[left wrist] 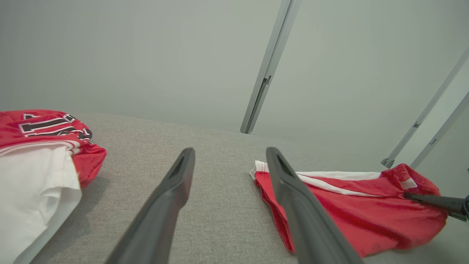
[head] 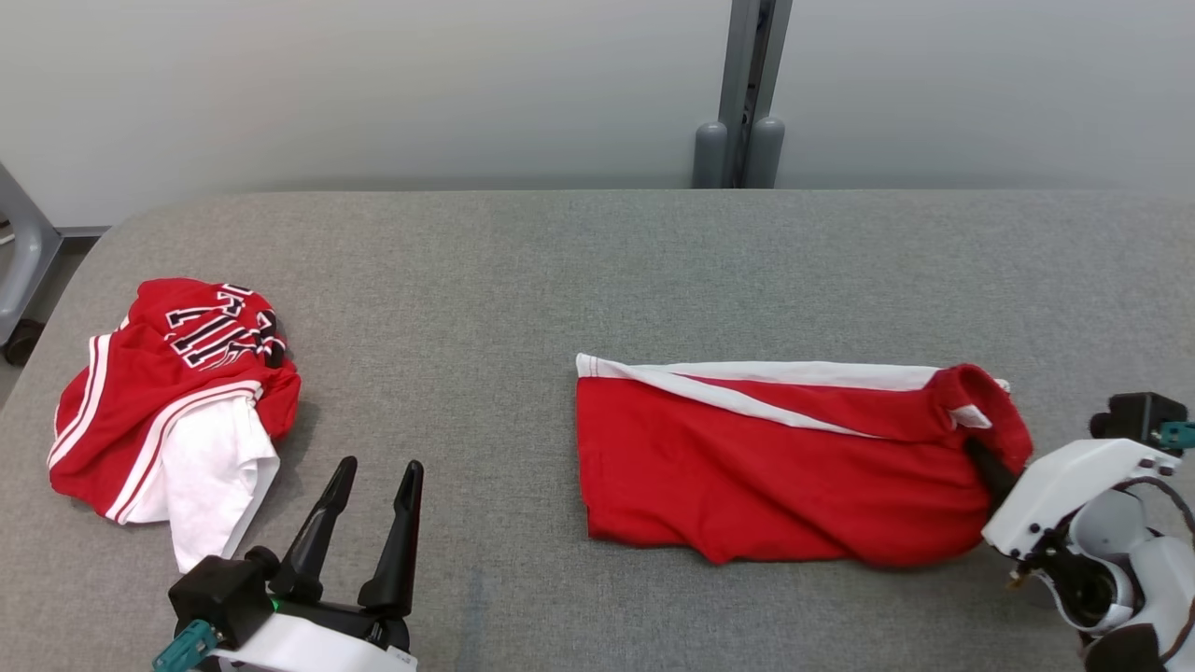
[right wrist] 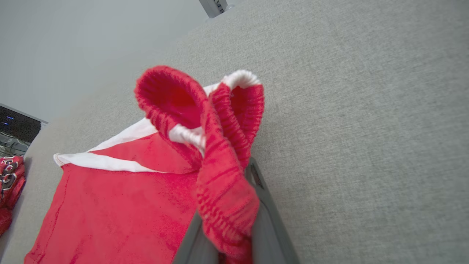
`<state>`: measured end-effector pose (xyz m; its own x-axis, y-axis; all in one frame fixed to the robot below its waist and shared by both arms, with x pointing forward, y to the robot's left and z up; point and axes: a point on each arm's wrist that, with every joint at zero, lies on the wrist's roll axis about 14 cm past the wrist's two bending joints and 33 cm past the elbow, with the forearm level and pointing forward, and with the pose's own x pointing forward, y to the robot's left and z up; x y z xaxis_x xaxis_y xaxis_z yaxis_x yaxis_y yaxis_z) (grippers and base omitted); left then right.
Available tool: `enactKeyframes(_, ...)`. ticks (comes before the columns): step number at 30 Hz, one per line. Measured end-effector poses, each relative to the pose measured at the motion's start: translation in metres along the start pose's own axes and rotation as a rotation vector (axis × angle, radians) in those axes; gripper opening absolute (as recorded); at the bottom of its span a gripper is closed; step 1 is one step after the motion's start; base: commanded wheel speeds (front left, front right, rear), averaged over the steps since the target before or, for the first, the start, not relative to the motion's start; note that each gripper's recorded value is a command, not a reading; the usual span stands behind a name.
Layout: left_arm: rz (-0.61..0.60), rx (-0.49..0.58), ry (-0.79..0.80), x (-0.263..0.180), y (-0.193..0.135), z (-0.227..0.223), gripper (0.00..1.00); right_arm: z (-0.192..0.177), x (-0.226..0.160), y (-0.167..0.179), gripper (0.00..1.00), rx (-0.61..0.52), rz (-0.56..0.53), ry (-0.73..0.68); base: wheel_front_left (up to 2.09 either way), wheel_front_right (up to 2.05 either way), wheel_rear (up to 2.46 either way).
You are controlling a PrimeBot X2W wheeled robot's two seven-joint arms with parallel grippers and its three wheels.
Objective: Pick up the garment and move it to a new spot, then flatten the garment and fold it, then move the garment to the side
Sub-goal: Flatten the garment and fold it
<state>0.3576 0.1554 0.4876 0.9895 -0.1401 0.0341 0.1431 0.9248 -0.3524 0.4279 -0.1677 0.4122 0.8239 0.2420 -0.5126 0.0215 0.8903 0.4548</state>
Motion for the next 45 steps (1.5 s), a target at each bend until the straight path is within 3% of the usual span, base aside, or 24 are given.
enactKeyframes(7,-0.02,-0.001,0.012,-0.002,-0.007,-0.004,1.0,0.008,-0.008,0.038,0.0,0.055,0.105,-0.04,0.0,0.0,0.0)
enactKeyframes(12,-0.019,0.002,0.016,-0.005,-0.006,-0.005,1.0,0.014,-0.012,0.083,0.0,0.137,0.236,-0.047,0.0,0.0,0.0)
enactKeyframes(22,0.016,-0.009,0.02,-0.01,0.002,-0.007,1.0,-0.002,0.003,0.144,0.0,0.253,0.403,0.059,0.0,0.0,0.0)
enactKeyframes(30,0.077,-0.017,0.014,-0.021,0.017,-0.005,1.0,-0.034,0.022,0.19,0.0,0.262,0.47,0.172,0.0,0.0,0.0)
enactKeyframes(37,0.11,-0.012,0.009,-0.029,0.027,-0.003,1.0,-0.05,0.032,0.205,0.0,0.28,0.467,0.208,0.0,0.0,0.0)
enactKeyframes(38,0.112,-0.012,0.01,-0.03,0.027,-0.003,1.0,-0.051,0.033,0.206,0.1,0.281,0.465,0.211,0.0,0.0,0.0)
enactKeyframes(39,0.114,-0.012,0.011,-0.03,0.028,-0.003,1.0,-0.052,0.034,0.208,0.38,0.285,0.468,0.214,0.0,0.0,0.0)
enactKeyframes(40,0.115,-0.012,0.011,-0.03,0.029,-0.003,1.0,-0.053,0.034,0.21,1.0,0.29,0.47,0.218,0.0,0.0,0.0)
enactKeyframes(45,0.107,-0.008,0.013,-0.027,0.028,-0.003,1.0,-0.048,0.031,0.217,1.0,0.3,0.487,0.194,0.0,0.0,0.0)
